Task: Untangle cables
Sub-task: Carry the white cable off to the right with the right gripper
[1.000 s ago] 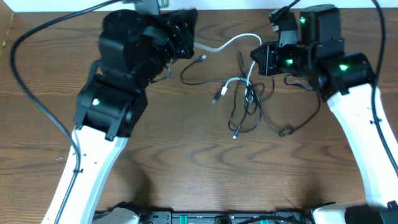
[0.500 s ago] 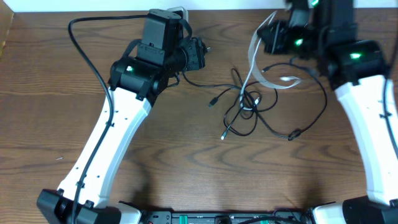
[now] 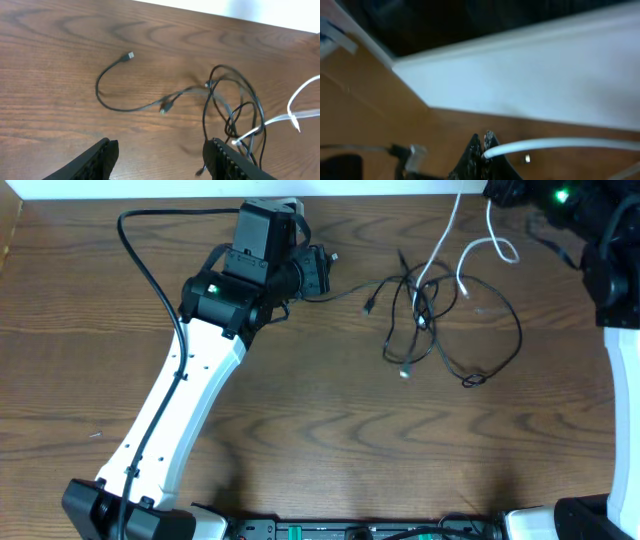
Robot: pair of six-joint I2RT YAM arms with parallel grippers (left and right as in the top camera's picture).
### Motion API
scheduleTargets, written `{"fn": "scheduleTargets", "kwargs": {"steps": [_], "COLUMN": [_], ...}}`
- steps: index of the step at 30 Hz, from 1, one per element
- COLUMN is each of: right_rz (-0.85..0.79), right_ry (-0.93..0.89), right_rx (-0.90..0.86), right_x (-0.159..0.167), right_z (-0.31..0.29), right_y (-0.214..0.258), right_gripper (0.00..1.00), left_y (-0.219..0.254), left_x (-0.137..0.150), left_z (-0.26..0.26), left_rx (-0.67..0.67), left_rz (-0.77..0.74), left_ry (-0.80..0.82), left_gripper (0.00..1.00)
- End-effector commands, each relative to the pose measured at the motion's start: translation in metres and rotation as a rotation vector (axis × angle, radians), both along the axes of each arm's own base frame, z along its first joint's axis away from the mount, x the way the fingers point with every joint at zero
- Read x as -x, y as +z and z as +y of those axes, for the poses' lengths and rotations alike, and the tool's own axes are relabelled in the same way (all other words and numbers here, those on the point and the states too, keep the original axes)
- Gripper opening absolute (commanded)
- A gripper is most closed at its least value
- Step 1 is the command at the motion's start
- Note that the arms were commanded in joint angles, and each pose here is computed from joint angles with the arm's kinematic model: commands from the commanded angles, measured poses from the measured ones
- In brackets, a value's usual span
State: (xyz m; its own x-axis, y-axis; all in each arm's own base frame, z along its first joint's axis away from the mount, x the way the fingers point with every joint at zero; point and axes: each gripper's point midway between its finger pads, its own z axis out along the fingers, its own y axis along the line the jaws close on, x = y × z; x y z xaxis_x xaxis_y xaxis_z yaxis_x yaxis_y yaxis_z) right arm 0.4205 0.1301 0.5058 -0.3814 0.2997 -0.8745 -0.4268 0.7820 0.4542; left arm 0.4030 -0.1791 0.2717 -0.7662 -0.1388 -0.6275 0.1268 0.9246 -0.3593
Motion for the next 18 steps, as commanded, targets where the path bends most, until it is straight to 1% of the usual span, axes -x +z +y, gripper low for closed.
{"fn": "scheduleTargets", "kwargs": {"steps": [1, 4, 7, 9, 12, 16, 18], "right_rz": [0.019, 0.111, 0.199, 0.23, 0.227, 0.155, 0.133], "right_ry": [-0.068, -0.104, -0.119, -0.12, -0.124, -0.162, -0.221], "right_rx": [0.003, 0.042, 0.068, 0.071, 0.074, 0.112, 0.127], "right_x": [-0.001, -0.008, -0.014, -0.018, -0.023, -0.029, -0.033], "right_z": [-0.01, -0.015, -0.019, -0.021, -0.028, -0.047, -0.068], "right_y": [0.0, -0.028, -0.055, -0.065, -0.066, -0.055, -0.05], "right_gripper": [0.01, 0.01, 0.01, 0.01, 0.01, 0.01, 0.01], "left_y": [-0.01, -0.025, -0.055, -0.073, -0.097, -0.104, -0.103], "left_x": [0.001, 0.016, 0.029, 0.035, 0.04, 0.04, 0.039], "left_z": [0.003, -0.01, -0.022, -0.029, -0.038, -0.038, -0.038], "left_rx": [-0.023, 0.003, -0.03, -0.037, -0.038, -0.038, -0.036], "left_rz": [0.019, 0.082, 0.127, 0.141, 0.141, 0.139, 0.135], "left_ry": [-0.001, -0.064, -0.122, -0.143, -0.168, -0.166, -0.166], "left_gripper": [0.6, 0.58, 0.58, 0.58, 0.58, 0.58, 0.58]}}
